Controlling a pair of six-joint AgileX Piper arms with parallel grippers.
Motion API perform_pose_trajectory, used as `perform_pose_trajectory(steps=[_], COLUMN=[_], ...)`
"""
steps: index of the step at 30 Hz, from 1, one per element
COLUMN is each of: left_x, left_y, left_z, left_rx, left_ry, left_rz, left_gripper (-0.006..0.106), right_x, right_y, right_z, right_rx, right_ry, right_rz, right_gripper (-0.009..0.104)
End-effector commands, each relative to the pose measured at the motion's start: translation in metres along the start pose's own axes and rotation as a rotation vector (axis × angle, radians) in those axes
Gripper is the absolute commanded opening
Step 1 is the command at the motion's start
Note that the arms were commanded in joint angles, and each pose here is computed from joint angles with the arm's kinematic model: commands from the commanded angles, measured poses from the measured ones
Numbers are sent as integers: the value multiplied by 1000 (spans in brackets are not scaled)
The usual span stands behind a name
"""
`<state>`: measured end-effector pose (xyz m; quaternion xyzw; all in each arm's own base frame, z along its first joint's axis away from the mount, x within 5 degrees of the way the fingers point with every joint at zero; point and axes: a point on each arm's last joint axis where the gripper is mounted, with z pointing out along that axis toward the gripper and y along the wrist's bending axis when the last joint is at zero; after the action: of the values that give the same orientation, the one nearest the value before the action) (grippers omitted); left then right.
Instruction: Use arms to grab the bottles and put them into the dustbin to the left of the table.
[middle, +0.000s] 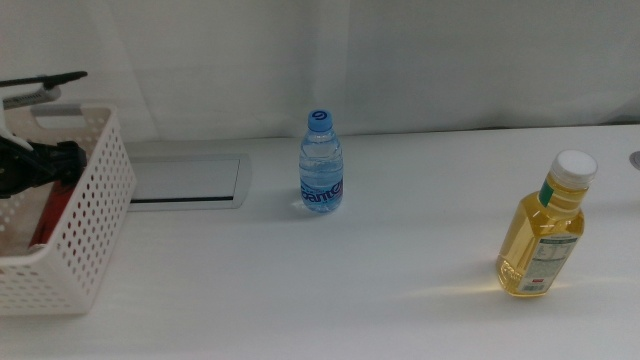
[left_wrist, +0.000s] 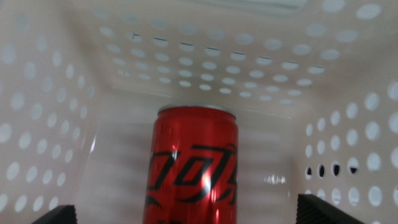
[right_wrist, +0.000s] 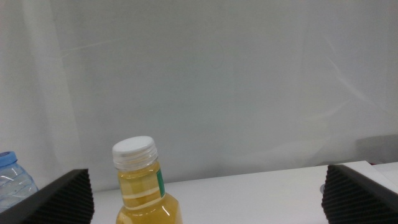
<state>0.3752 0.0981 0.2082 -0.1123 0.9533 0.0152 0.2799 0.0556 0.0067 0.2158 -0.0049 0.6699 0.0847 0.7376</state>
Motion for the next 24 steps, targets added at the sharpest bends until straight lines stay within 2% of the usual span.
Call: perform_pose_trajectory(steps=[1,7,11,15,16,20,24], left_x=[-6,-18,-27,-29,-28,-16,2], left_y=[0,-2,-5,-19,-26,-56,-88], left_z=[-9,-47,-95,-146,-159,-205,-234], left_rx=[2,0,0,43,60,115,214], left_ry=[-43,-156,-284,-408,-441,-518,-559], left_rz=[-11,-2,0,0,14,191,276], left_gripper=[93,93,93,93,93,93,93], right_x=[12,12,12,12,12,12,12], right_y=[-2,-2,-2,-2,-2,-2,-2], right_z=[-2,-2,-2,-2,-2,-2,-2], right_rx=[7,7,7,7,7,7,7], right_ry=[8,8,8,8,8,8,8], right_rz=[-8,-8,-8,-8,-8,-10,-11], right_gripper=[103,103,103,103,103,103,103])
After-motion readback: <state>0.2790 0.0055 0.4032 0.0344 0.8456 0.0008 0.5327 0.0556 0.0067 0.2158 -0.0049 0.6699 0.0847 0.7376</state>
